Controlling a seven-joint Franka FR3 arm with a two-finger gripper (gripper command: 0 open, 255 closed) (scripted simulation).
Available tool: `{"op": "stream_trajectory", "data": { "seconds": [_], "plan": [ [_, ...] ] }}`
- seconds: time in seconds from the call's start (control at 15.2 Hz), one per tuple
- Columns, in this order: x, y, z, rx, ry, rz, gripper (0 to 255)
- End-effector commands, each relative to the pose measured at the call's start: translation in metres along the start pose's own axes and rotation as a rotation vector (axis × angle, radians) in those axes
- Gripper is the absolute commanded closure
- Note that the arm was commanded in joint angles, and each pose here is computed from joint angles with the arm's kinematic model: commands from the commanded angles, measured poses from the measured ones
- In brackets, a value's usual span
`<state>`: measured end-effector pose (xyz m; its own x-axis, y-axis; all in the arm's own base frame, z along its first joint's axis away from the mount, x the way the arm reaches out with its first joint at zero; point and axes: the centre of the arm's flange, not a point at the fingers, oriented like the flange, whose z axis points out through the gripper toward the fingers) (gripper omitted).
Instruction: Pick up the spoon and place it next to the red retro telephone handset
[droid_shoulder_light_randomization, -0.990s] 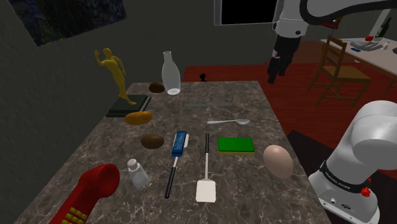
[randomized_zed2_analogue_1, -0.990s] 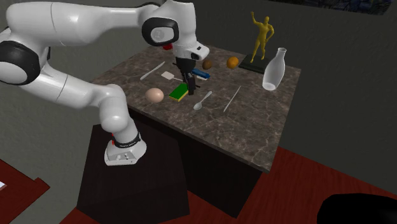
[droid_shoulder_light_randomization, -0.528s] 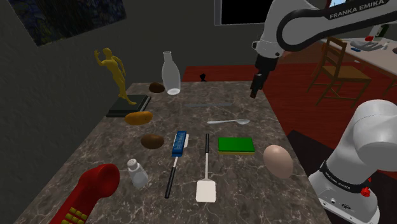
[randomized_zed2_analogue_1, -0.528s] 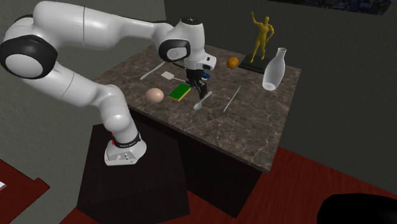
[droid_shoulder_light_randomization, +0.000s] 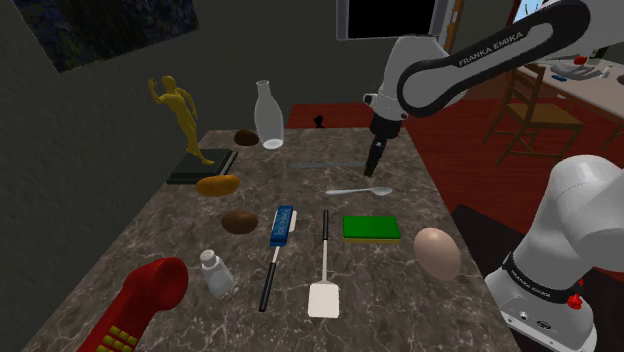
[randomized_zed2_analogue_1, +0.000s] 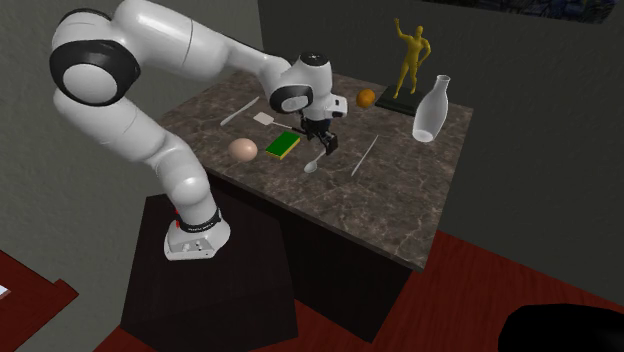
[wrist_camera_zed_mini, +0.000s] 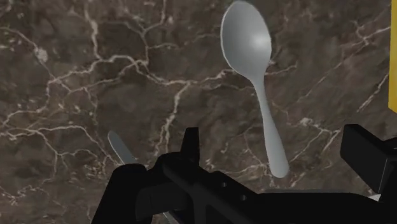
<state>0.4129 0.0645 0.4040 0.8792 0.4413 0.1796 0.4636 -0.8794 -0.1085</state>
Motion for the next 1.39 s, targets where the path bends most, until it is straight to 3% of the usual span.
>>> {"op": "stream_trajectory", "data": {
  "seconds": [0.0, 0.13, 0.59, 1.12, 1.19, 1.32],
  "plan": [
    [0.009, -0.009, 0.022, 0.018, 0.018, -0.057, 0],
    [0.019, -0.015, 0.038, 0.034, 0.032, -0.102, 0],
    [0.02, -0.016, 0.075, 0.034, 0.032, -0.102, 0],
    [0.02, -0.016, 0.078, 0.034, 0.032, -0.102, 0],
    [0.02, -0.016, 0.078, 0.034, 0.032, -0.102, 255],
    [0.02, -0.016, 0.078, 0.034, 0.032, -0.102, 255]
  ]
}}
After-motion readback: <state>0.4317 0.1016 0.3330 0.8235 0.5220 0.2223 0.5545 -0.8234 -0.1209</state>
